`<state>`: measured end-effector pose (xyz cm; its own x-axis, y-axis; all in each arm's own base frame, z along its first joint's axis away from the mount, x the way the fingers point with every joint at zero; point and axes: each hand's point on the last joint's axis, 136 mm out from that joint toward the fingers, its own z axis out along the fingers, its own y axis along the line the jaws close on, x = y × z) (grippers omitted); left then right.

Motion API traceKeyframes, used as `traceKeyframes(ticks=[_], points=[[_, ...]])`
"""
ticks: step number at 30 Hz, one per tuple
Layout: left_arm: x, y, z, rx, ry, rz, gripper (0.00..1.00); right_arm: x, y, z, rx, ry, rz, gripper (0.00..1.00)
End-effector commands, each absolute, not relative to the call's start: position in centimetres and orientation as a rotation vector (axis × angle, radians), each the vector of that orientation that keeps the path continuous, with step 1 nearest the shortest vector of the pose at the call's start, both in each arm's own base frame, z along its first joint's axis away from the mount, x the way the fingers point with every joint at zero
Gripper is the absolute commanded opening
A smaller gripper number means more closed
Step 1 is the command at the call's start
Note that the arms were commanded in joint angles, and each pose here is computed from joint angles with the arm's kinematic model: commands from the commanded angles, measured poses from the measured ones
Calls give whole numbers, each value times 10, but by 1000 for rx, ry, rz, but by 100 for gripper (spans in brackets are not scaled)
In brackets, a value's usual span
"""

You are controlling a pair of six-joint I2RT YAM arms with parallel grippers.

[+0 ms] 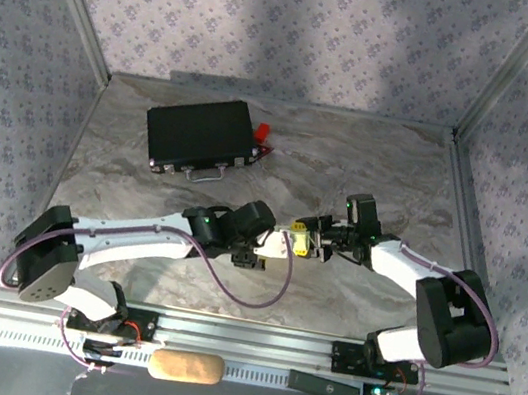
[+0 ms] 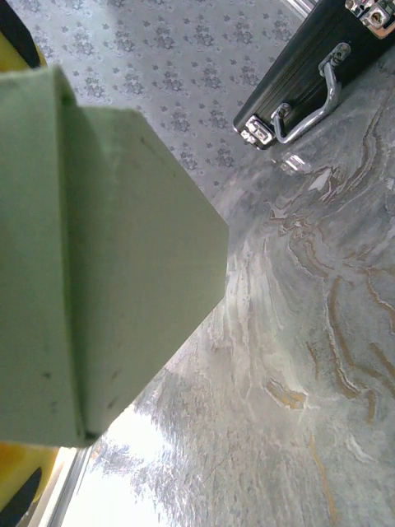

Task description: Fold the paper box

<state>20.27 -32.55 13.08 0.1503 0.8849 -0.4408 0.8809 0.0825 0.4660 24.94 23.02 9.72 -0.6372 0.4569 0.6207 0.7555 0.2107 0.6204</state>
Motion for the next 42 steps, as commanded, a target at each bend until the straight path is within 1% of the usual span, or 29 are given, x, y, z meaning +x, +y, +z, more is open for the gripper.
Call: traceKeyframes(ticks=[1, 5, 9, 12, 14, 18, 25, 29, 31, 34, 36, 38, 39, 42], points=[[214, -336, 140, 1734, 1609, 99, 79, 251, 232, 104, -1106, -2175, -1414, 31], [217, -341, 136, 1716, 1589, 173, 72, 250, 232, 103, -1109, -2172, -1414, 31], [212, -344, 129, 1743, 1608, 174, 54, 250, 232, 104, -1113, -2169, -1420, 31], [209, -345, 126, 1754, 1602, 176, 52, 251, 232, 106, -1113, -2169, -1425, 32], [208, -344, 126, 1754, 1603, 175, 48, 251, 231, 105, -1114, -2169, -1423, 33], [204, -343, 127, 1764, 1617, 161, 42, 251, 230, 104, -1119, -2171, -1422, 39], [195, -337, 131, 1803, 1642, 126, 41, 249, 221, 110, -1098, -2228, -1408, 59], [186, -329, 137, 1831, 1672, 97, 41, 247, 195, 134, -1099, -2359, -1422, 69], [179, -324, 141, 1855, 1690, 73, 42, 249, 180, 153, -1084, -2425, -1460, 72], [166, -313, 144, 1912, 1734, 26, 43, 251, 154, 172, -1048, -2589, -1472, 70], [153, -305, 144, 1962, 1775, -21, 44, 252, 137, 177, -1012, -2737, -1435, 62], [144, -296, 146, 1992, 1830, -57, 45, 253, 123, 179, -906, -2968, -1348, 51], [140, -292, 145, 2003, 1855, -70, 45, 252, 120, 179, -849, -3073, -1282, 49], [132, -284, 144, 2029, 1920, -100, 45, 247, 116, 185, -641, -3377, -1083, 46]])
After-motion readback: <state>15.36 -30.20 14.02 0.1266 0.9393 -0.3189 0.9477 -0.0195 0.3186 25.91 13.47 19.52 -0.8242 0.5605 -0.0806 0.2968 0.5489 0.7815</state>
